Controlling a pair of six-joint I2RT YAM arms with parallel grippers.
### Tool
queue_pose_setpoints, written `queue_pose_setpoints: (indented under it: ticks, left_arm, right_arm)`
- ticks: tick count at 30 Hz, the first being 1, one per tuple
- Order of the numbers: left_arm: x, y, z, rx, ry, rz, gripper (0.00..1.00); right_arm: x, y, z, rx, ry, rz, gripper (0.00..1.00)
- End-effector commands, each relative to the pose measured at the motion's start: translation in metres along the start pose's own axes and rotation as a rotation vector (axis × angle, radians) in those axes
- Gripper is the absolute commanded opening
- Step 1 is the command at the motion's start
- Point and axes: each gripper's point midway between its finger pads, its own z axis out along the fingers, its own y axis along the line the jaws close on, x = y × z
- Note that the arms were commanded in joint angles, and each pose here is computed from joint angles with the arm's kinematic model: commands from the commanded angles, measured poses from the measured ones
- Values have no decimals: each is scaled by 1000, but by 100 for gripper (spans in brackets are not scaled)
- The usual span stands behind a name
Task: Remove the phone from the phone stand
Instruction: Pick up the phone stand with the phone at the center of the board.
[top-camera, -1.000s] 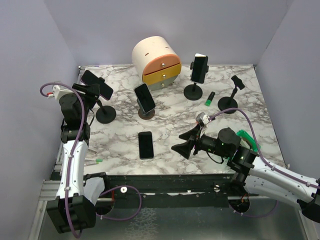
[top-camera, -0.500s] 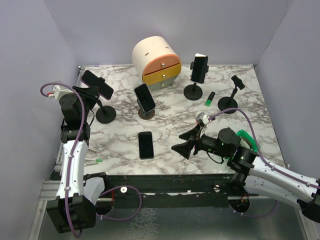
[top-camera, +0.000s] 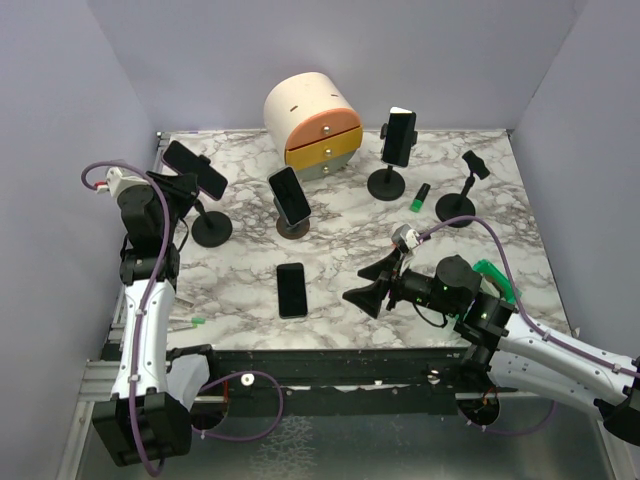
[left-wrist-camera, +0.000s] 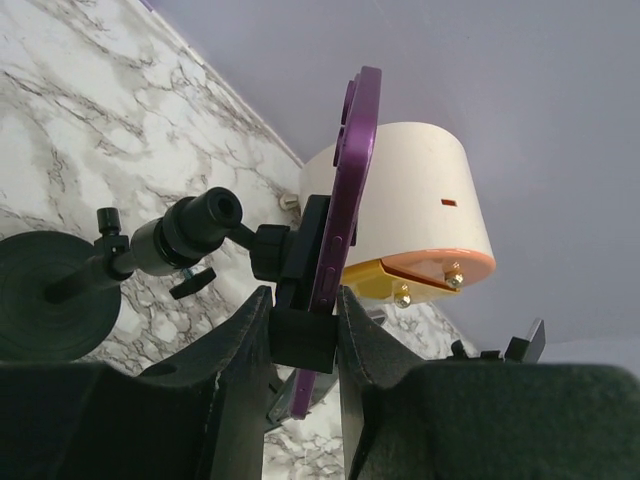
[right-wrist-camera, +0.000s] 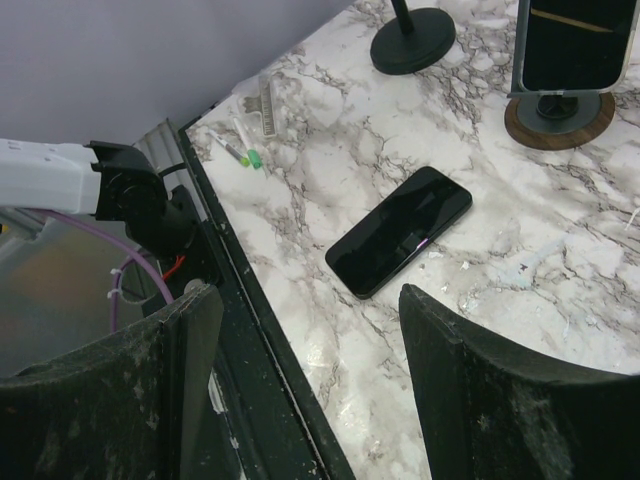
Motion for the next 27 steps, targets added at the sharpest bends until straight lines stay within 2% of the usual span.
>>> queue_pose_setpoints:
  ticks: [1,17,27]
  left_arm:
    - [-19,-35,-12,83,-24,59,0]
    - [-50,-81,-28,145,-78,125,0]
    - [-53,-104,-42,206,-66,127,0]
  right_arm:
    - [-4,1,-1,6,0,-9,77]
    - [-5,2,0,6,4,-11,77]
    - [-9,4,-1,2,1,-16,77]
